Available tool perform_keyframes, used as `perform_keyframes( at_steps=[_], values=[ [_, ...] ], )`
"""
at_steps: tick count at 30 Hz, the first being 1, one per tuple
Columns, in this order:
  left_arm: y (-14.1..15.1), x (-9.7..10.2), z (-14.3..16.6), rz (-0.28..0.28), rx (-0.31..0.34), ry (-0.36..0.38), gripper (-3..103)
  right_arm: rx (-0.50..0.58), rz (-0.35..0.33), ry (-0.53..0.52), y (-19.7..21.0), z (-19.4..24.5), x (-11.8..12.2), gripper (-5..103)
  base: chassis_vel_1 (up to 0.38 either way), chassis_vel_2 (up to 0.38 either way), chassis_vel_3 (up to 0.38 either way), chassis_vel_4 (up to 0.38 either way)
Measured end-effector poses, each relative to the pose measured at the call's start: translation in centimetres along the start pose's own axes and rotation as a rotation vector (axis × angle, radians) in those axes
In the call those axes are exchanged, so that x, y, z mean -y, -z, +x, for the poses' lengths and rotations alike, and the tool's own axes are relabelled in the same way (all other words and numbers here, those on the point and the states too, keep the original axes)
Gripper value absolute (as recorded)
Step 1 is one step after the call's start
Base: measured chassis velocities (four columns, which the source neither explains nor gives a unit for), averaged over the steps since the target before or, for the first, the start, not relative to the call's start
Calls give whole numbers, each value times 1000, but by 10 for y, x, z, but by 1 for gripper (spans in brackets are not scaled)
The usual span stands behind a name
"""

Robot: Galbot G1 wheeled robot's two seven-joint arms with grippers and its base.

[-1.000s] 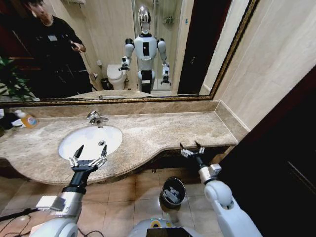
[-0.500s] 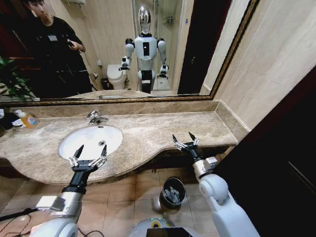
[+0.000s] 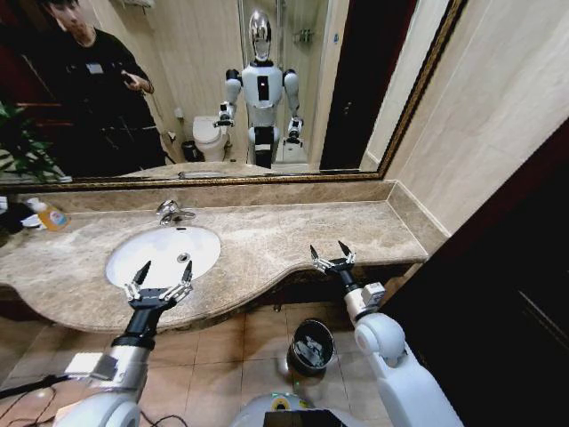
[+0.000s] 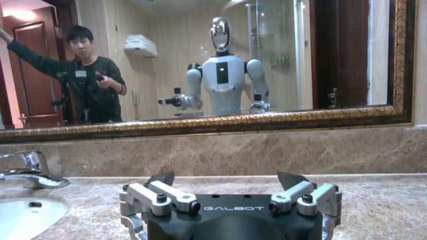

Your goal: Pick up the trash from the sink and place it in the trash bin.

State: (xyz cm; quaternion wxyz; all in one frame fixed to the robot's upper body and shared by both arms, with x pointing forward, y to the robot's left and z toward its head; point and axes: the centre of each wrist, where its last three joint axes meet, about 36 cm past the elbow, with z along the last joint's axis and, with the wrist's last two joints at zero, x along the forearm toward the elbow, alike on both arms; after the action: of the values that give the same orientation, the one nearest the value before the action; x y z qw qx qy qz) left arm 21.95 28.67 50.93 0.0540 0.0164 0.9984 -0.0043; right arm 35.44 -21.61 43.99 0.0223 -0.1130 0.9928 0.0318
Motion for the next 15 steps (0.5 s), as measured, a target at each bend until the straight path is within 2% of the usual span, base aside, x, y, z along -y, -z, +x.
perform_keyframes(
  at_steps=[15],
  values=[
    [0,0,0,0,0,0,100,0,0,-1,0,0,0,100,0,0,0,0]
  ],
)
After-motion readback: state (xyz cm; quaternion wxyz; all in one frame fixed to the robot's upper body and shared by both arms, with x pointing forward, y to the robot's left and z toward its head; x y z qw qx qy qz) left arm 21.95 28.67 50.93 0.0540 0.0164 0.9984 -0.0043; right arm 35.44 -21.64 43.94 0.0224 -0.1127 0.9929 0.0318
